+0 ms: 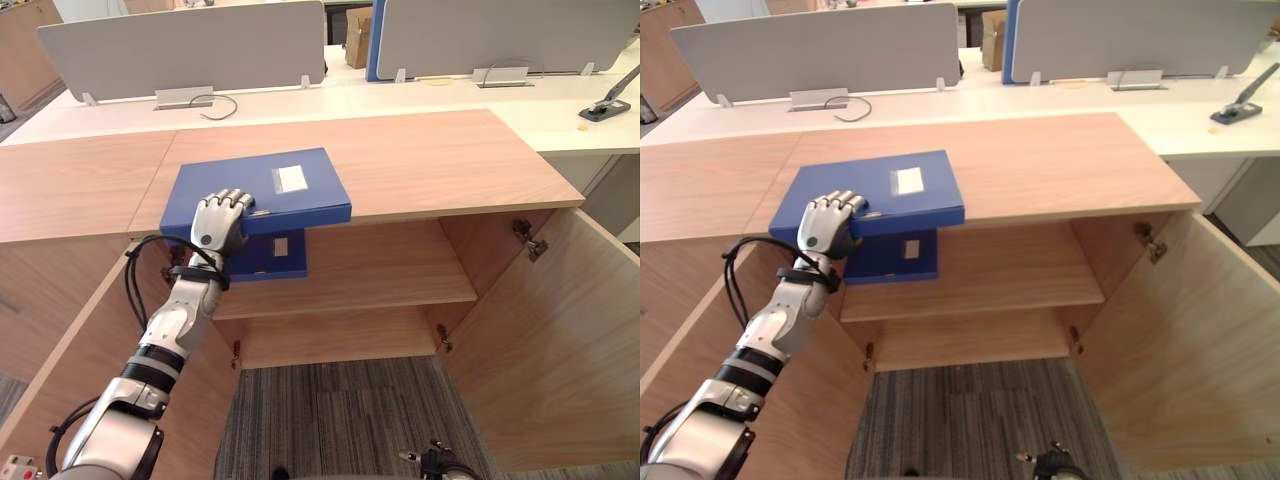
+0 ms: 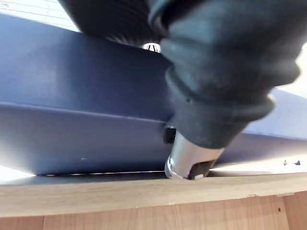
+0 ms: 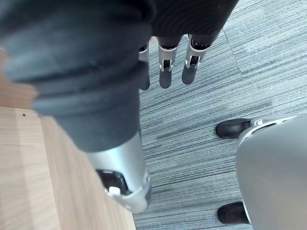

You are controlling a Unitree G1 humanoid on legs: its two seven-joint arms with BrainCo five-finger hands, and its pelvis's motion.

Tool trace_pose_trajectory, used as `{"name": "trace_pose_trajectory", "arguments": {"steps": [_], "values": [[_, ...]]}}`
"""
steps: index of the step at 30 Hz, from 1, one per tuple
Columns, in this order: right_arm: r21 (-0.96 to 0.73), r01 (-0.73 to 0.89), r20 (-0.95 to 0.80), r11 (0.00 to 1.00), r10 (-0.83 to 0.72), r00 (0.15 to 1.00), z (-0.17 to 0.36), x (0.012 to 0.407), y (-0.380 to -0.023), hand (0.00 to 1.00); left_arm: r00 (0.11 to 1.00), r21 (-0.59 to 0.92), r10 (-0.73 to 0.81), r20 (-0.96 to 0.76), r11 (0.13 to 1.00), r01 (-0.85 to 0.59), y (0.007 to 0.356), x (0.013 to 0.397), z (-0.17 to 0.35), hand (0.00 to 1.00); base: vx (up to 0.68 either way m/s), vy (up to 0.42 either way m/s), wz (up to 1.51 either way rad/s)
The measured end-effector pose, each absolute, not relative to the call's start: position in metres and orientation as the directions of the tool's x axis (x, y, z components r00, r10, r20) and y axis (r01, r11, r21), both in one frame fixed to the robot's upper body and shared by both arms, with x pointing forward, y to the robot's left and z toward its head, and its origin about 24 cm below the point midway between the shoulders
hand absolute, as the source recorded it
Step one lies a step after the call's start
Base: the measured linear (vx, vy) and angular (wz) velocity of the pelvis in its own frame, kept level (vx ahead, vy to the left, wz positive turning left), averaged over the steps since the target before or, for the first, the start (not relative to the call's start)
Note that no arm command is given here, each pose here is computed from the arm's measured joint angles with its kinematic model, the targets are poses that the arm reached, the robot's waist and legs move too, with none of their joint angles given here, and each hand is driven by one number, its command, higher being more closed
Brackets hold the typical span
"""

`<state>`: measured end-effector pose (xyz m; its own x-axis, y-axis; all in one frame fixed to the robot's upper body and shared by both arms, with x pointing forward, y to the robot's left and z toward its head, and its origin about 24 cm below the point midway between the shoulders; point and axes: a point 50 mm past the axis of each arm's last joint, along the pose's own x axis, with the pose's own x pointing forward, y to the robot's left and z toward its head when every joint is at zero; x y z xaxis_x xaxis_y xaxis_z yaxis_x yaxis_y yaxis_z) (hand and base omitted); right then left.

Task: Walk over to the cabinet, pick up the folder, carry it to the office cabinet, place the folder inside the office cabinet, then close the office cabinet door

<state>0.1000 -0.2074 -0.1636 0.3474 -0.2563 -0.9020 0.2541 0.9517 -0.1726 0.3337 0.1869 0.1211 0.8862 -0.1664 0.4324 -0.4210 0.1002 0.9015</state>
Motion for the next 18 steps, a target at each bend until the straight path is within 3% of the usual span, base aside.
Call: {"name": "trace_pose_trajectory", "arguments": {"steps": [5,8,11,13,14,16,18], "values": [[-0.173,0.254,-0.902,0.952,-0.257,0.348,-0.164,0.100,-0.208,0.00,0.886,0.901,-0.163,0.433,0.081,-0.426,0.187,0.336,0.121,1.00,0.00,0.000,0.00],[-0.173,0.251,-0.902,0.952,-0.256,0.349,-0.163,0.101,-0.207,0.00,0.884,0.891,-0.131,0.449,0.136,-0.433,0.177,0.332,0.117,1.00,0.00,0.000,0.00],[-0.180,0.254,-0.904,0.950,-0.262,0.338,-0.164,0.097,-0.208,0.00,0.845,0.812,-0.067,0.530,0.328,-0.483,0.162,0.306,0.120,1.00,0.00,0.000,0.00],[-0.188,0.256,-0.906,0.948,-0.268,0.327,-0.165,0.094,-0.208,0.00,0.806,0.682,-0.010,0.591,0.539,-0.494,0.144,0.276,0.126,1.00,0.00,0.000,0.00],[-0.190,0.256,-0.906,0.948,-0.270,0.326,-0.165,0.093,-0.208,0.00,0.799,0.642,0.000,0.601,0.596,-0.483,0.140,0.269,0.127,1.00,0.00,0.000,0.00],[-0.195,0.259,-0.909,0.946,-0.274,0.315,-0.166,0.089,-0.208,0.00,0.787,0.472,0.063,0.614,0.770,-0.429,0.135,0.248,0.132,1.00,0.00,0.000,0.00],[-0.195,0.262,-0.910,0.945,-0.274,0.311,-0.166,0.088,-0.208,0.00,0.792,0.321,0.126,0.598,0.867,-0.381,0.140,0.236,0.134,1.00,0.00,0.000,-0.02]]}}
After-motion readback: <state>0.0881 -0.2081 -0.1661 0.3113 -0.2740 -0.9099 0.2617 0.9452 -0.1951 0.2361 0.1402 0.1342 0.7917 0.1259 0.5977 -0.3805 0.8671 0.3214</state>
